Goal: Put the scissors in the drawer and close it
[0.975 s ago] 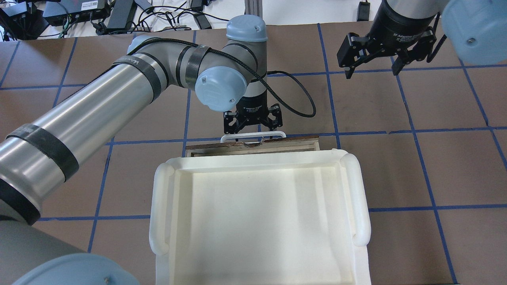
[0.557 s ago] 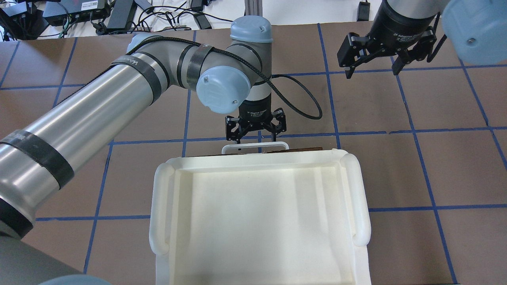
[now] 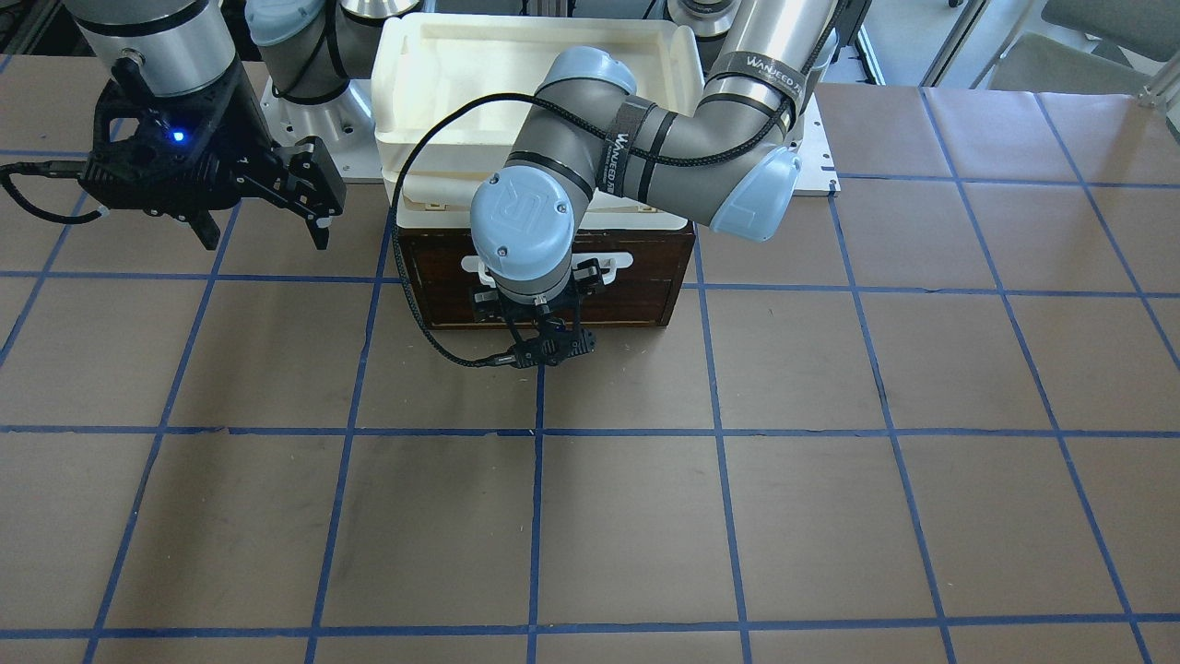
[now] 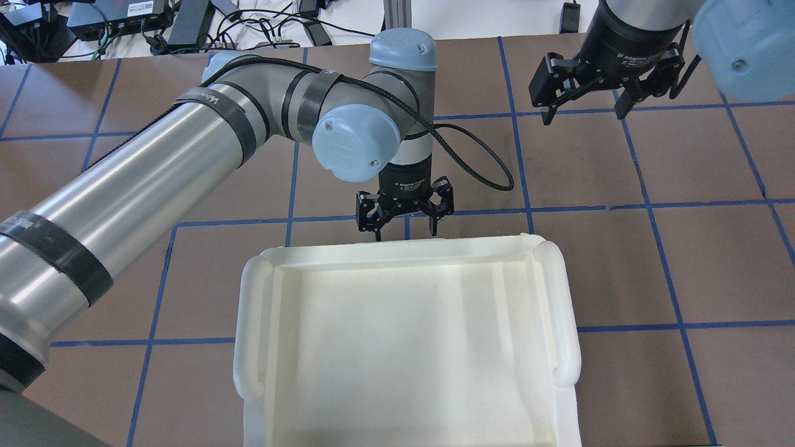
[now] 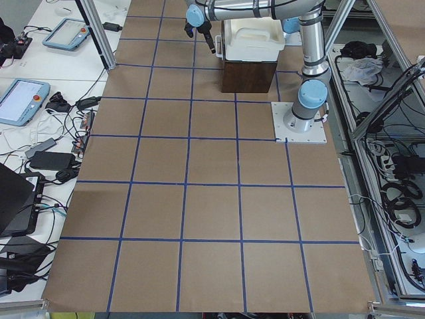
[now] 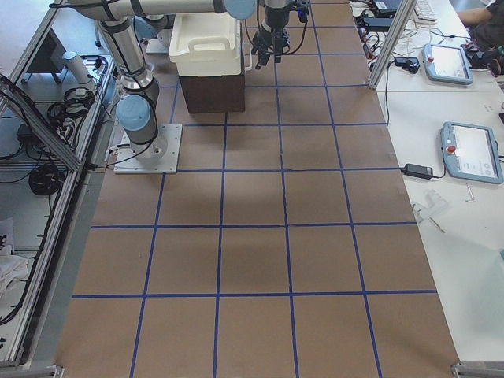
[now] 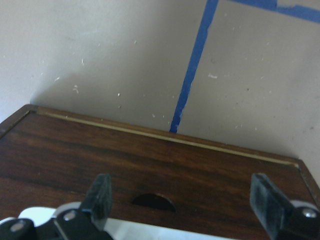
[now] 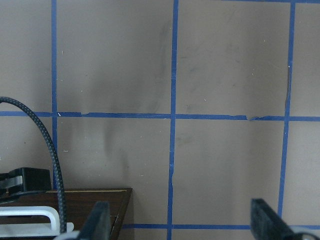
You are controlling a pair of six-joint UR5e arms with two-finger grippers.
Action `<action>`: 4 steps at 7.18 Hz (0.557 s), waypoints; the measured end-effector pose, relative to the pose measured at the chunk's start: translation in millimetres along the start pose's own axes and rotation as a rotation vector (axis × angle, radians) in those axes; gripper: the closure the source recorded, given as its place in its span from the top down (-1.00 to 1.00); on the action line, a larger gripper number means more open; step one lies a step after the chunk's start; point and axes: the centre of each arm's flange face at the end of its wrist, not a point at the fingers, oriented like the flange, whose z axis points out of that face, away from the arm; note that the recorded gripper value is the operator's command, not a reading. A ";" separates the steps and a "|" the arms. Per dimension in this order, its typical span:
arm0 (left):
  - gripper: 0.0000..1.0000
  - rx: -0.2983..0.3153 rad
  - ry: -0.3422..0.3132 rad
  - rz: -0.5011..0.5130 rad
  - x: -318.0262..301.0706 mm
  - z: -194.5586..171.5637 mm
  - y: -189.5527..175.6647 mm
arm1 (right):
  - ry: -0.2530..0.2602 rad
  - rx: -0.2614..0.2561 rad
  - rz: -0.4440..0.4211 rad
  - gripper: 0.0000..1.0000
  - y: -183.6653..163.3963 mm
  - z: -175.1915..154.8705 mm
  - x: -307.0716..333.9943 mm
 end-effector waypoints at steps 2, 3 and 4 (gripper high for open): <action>1.00 -0.021 -0.016 -0.008 -3.0 -0.5 5.1 | -0.001 -0.001 0.000 1.00 0.1 0.2 -0.1; 1.00 -0.010 -0.008 -0.008 -2.8 -5.3 5.5 | -0.001 0.000 0.000 1.00 0.1 0.2 -0.1; 1.00 0.022 0.016 -0.004 -2.1 -14.2 4.0 | -0.002 0.000 0.000 1.00 0.0 0.1 -0.2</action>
